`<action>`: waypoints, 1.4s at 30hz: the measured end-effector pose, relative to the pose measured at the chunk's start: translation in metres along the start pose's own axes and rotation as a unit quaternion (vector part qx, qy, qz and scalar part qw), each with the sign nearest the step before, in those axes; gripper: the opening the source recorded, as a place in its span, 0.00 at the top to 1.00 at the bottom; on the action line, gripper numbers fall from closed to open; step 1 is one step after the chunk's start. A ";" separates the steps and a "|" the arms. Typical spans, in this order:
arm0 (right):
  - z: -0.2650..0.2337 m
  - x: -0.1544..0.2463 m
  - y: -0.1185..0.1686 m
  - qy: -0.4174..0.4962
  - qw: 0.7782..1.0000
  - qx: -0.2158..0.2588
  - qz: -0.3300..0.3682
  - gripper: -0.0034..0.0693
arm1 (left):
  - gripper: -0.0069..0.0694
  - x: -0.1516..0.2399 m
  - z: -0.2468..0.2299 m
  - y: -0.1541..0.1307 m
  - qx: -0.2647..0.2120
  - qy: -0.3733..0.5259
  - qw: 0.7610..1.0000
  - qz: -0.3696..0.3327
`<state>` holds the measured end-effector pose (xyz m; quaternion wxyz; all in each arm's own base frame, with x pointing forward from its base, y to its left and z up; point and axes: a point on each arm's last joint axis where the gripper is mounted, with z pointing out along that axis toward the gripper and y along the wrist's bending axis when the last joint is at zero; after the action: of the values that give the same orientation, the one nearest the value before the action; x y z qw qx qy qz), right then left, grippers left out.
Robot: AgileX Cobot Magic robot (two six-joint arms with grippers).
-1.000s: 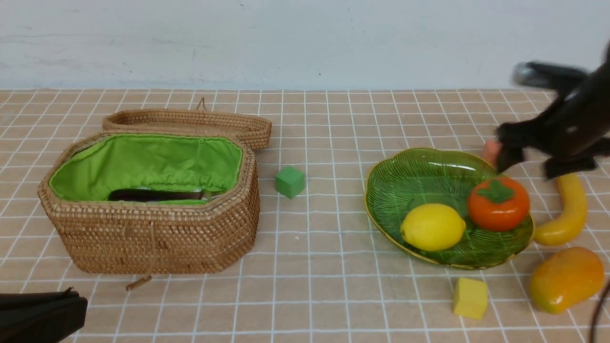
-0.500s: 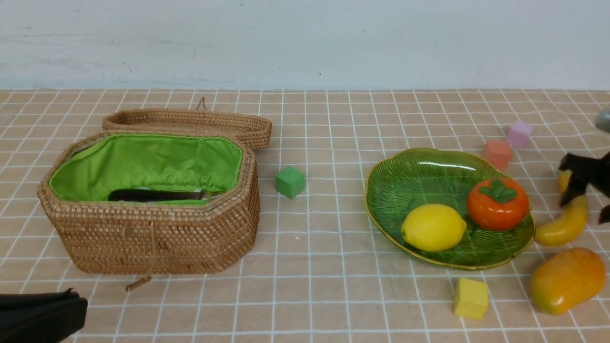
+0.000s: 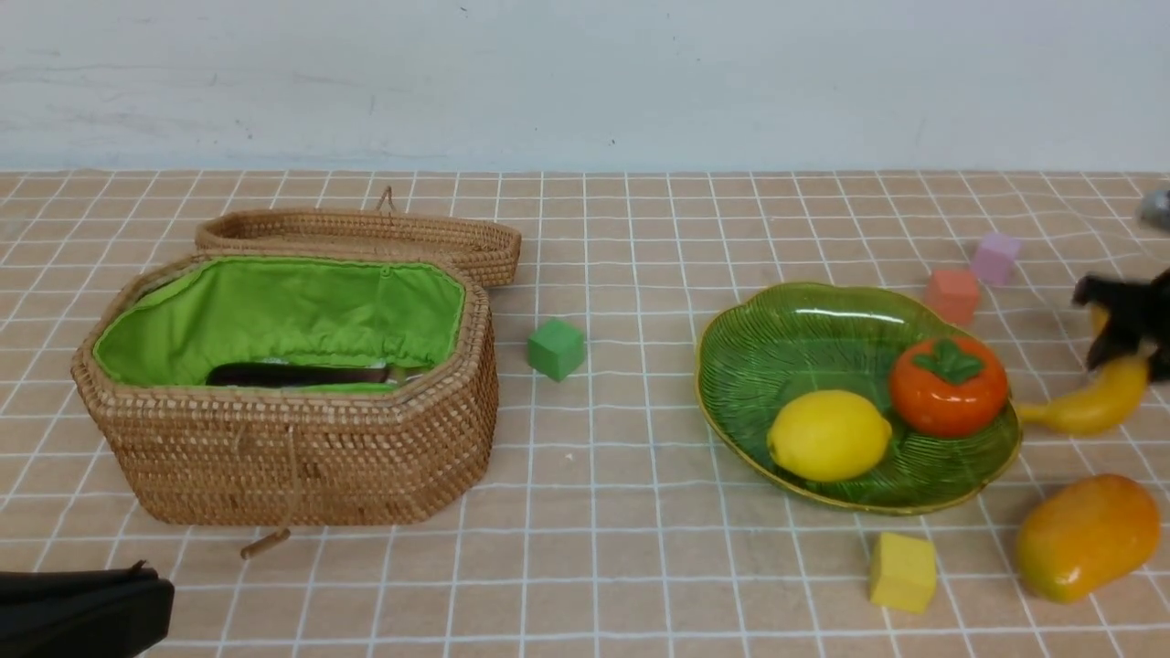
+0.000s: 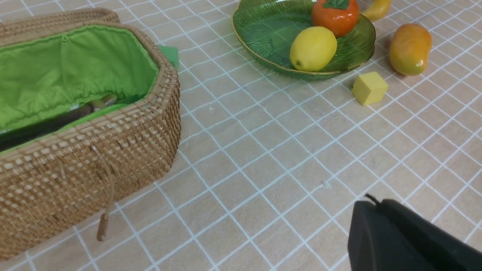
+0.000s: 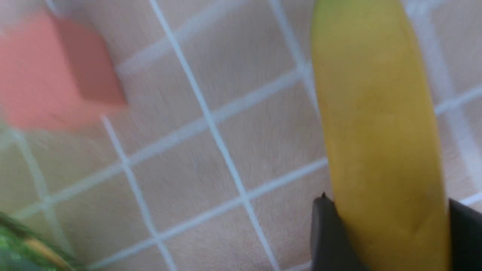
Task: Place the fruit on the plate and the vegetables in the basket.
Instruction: Use the right arm to grab a banana and put it into the right plate, then use the right arm to grab a mango and put it into the right plate
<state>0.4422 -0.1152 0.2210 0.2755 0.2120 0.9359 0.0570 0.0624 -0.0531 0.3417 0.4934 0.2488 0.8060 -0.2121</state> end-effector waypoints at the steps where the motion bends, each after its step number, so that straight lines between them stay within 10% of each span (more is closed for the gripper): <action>1: -0.003 -0.002 0.001 -0.002 1.000 -0.001 0.000 0.49 | 0.93 0.000 0.000 0.000 0.000 0.000 1.000 0.000; 7: -0.091 -0.018 0.069 -0.020 0.995 -0.096 -0.012 0.49 | 0.93 0.000 0.000 0.000 0.000 -0.001 1.000 0.000; 16: -0.030 0.037 0.174 0.054 0.985 -0.159 -0.049 0.49 | 0.93 0.000 0.000 0.000 0.000 0.001 1.000 0.000; 23: 0.018 0.056 0.179 0.091 0.986 -0.142 -0.018 0.44 | 0.93 0.002 0.000 0.000 -0.002 0.013 1.000 0.001; 32: -0.038 0.047 0.181 0.089 0.982 -0.146 -0.074 0.04 | 0.93 0.003 0.000 0.001 -0.003 0.016 1.000 0.001; 35: -0.074 0.045 0.177 0.091 0.981 -0.133 -0.110 0.09 | 0.93 0.003 0.000 0.001 -0.003 0.016 1.000 0.001; 42: -0.168 0.060 0.133 0.066 0.988 0.003 -0.142 0.60 | 0.93 0.003 0.000 0.001 -0.003 0.017 1.000 0.001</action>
<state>0.3548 0.0326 0.3624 0.2177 0.0737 0.9728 0.0289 0.0615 -0.0520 0.3389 0.4808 0.2518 0.8145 -0.2048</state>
